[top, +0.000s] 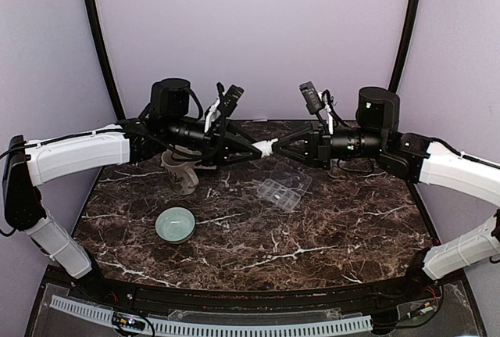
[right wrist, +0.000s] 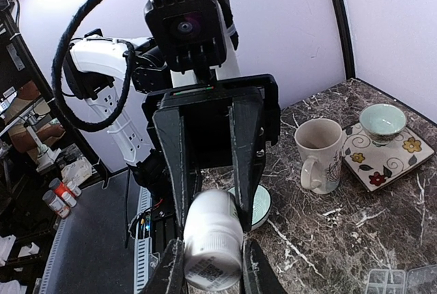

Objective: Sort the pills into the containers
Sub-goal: Unscrew the lid of the pill bottle.

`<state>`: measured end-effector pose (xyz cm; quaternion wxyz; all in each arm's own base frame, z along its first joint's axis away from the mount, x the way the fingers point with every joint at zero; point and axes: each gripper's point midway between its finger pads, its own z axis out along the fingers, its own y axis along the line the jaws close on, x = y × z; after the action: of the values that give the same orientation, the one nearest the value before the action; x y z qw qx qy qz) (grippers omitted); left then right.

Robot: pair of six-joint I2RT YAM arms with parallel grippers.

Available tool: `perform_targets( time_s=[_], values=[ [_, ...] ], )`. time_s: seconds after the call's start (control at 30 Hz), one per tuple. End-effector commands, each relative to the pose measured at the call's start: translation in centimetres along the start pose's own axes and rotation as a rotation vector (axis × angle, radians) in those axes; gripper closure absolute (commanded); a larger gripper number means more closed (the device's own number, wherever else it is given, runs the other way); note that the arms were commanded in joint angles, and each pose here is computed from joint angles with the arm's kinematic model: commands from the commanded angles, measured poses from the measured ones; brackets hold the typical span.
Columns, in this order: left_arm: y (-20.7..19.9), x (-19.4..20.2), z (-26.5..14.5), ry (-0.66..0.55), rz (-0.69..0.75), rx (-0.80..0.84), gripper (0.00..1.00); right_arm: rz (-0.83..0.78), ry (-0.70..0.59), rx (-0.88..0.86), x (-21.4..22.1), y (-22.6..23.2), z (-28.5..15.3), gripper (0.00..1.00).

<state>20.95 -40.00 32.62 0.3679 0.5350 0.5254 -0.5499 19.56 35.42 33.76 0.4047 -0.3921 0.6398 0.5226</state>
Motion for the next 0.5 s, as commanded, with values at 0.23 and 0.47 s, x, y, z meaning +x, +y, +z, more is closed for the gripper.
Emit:
perform_targets(
  time_s=[0.23,0.47],
  values=[
    [-1.3,-1.4,-0.6,-0.027,0.03,0.062,1.0,-0.067,-0.059,0.041,-1.2,-0.1,-0.7,0.95],
    [-1.5,-1.4,-0.6,-0.027,0.029,0.073,1.0,-0.069,-0.056,0.063,-0.8,-0.6,-0.8,0.95]
  ],
)
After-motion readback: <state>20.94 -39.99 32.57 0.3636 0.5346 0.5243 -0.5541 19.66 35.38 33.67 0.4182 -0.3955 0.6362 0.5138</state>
